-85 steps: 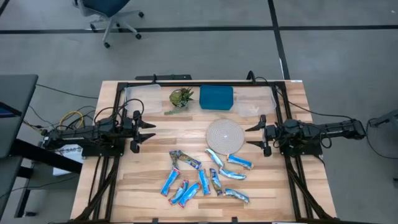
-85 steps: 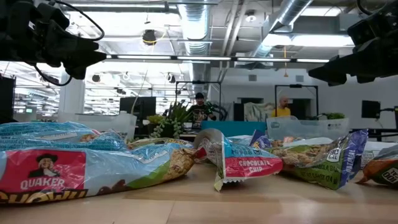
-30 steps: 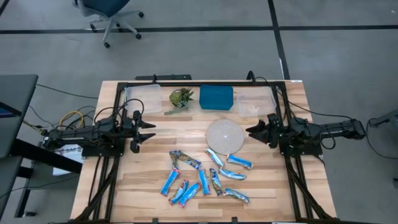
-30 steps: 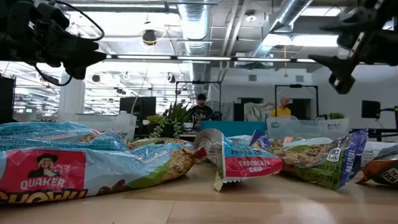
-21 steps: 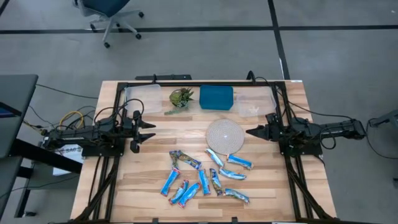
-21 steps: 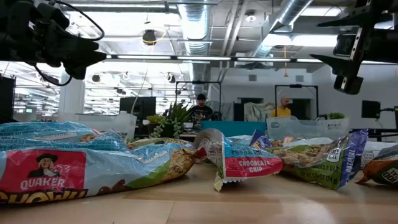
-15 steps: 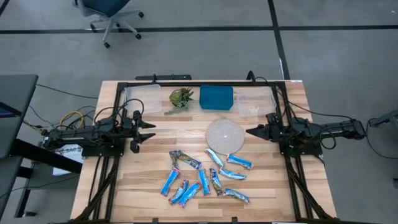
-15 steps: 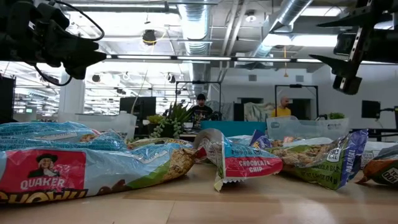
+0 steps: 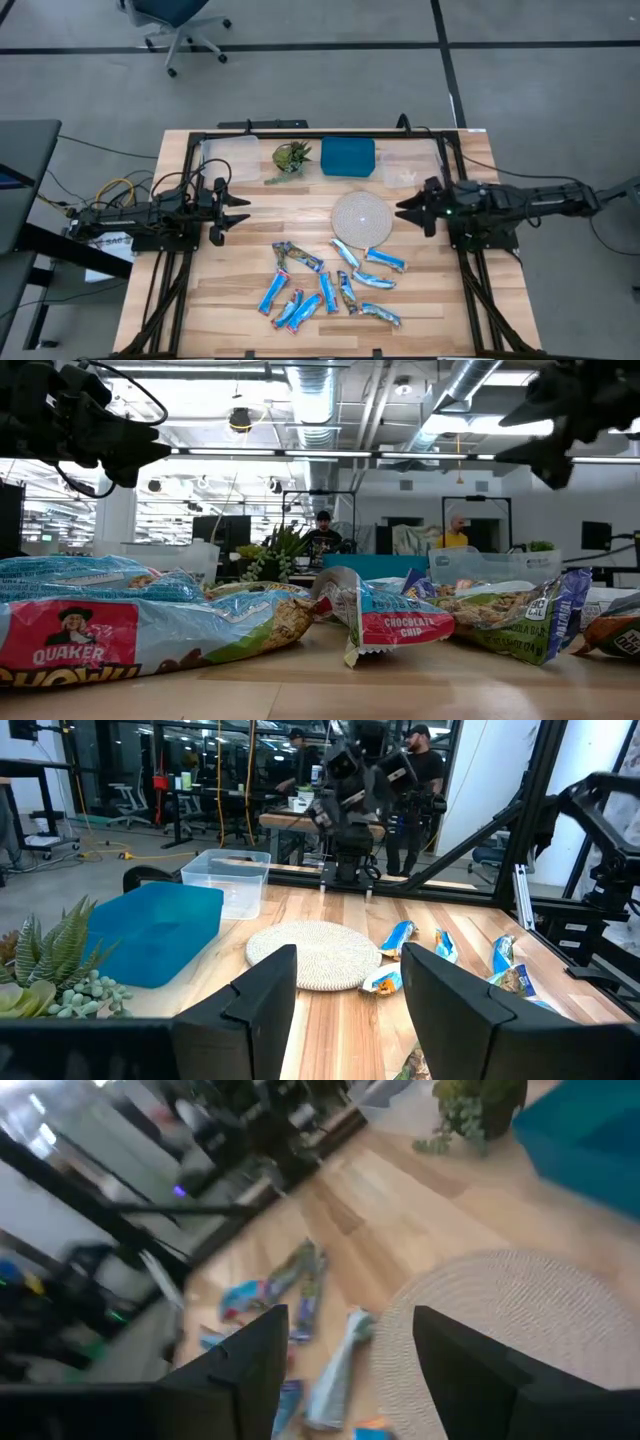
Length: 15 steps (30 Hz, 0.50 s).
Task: Pick and place Granola Bars by type
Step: Put the yellow granola bar into the right transparent bin
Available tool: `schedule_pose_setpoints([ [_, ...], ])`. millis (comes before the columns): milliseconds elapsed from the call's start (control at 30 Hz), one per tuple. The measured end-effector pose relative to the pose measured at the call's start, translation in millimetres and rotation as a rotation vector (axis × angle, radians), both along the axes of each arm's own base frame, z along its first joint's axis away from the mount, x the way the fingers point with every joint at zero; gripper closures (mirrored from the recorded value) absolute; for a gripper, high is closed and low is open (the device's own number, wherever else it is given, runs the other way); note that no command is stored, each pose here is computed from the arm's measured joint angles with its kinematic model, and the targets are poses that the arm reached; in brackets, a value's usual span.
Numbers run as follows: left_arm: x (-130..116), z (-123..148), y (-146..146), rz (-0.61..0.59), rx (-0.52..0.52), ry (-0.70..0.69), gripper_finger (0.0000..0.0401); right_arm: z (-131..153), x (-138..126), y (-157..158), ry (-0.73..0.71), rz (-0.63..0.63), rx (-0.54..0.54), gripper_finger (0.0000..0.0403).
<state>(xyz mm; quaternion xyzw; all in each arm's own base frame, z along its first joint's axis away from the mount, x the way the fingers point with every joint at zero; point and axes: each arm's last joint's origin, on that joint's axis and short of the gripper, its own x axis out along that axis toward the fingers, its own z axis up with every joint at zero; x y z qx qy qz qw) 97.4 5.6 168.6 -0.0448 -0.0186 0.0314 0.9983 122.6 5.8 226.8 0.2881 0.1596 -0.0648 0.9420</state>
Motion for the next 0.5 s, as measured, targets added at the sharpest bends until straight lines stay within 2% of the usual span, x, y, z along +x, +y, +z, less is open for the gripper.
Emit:
schedule_pose_setpoints([
  [200,0,0,0,0.000,0.000,0.000,0.0227,20,29,0,0.148,-0.015,-0.125,0.0223],
  [333,0,0,0,0.000,0.000,0.000,0.0227,20,45,0,0.317,-0.041,-0.135,0.0235],
  [500,0,0,0,0.001,0.000,-0.001,0.0227,19,50,1,0.538,-0.053,-0.127,0.0246],
])
